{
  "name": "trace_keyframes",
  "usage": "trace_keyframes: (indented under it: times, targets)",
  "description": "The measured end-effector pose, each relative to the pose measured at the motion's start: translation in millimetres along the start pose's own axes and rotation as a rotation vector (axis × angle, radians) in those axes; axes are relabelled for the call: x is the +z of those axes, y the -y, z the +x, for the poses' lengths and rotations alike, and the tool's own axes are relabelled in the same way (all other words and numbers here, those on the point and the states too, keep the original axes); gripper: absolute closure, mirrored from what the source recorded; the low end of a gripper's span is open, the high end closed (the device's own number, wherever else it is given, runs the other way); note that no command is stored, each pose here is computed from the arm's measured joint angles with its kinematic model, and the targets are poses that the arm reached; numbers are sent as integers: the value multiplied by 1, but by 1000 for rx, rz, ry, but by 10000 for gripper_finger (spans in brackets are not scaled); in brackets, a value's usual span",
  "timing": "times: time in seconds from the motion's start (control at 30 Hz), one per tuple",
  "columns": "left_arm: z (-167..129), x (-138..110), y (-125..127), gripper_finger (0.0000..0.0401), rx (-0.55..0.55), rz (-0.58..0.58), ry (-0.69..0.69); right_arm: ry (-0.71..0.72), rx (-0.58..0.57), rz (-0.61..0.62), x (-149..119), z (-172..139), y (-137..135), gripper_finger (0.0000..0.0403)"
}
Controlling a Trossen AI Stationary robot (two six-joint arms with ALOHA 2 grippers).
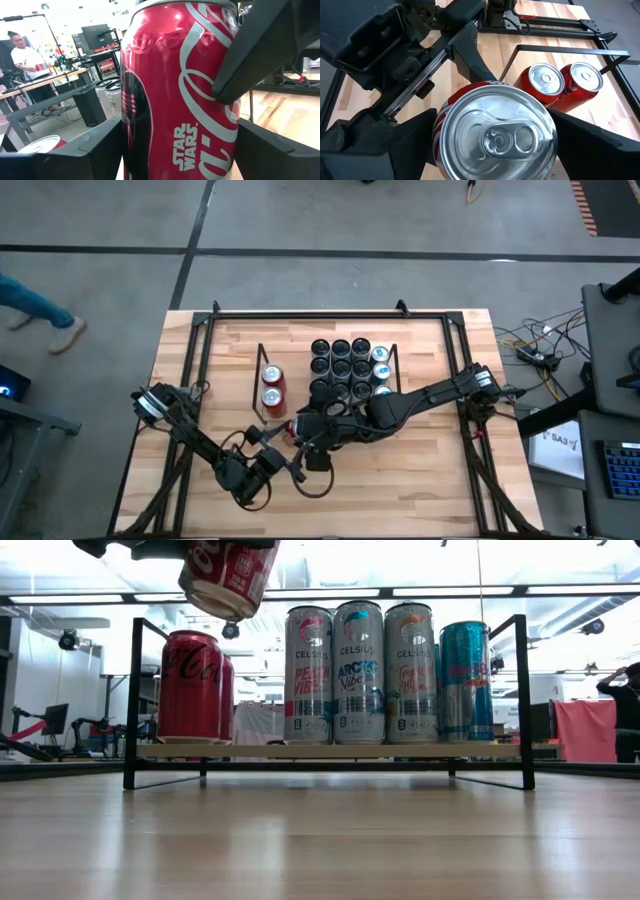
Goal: Place canned beverage on shelf
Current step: Put the red and white soda can on the shelf
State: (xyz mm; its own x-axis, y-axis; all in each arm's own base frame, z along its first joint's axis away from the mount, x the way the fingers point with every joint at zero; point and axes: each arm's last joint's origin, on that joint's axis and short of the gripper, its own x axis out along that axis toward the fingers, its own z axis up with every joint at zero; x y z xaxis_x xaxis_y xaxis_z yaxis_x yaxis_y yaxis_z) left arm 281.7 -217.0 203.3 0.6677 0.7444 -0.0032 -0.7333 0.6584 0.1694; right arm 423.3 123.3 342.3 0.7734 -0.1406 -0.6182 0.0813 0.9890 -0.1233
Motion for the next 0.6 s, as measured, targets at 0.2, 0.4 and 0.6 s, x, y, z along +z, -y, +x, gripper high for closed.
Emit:
trace_keyframes:
  times: [0.2, 0.4, 0.6]
  targets:
    - [0, 0, 0, 113, -1, -3, 1, 1, 1, -12, 0, 0, 1, 72]
    - [0, 0, 0, 113, 0, -7, 0, 2, 13, -13, 1, 0, 3, 103]
    - [0, 1, 0, 113, -2, -11, 1, 6, 15, -15, 4, -3, 4, 103]
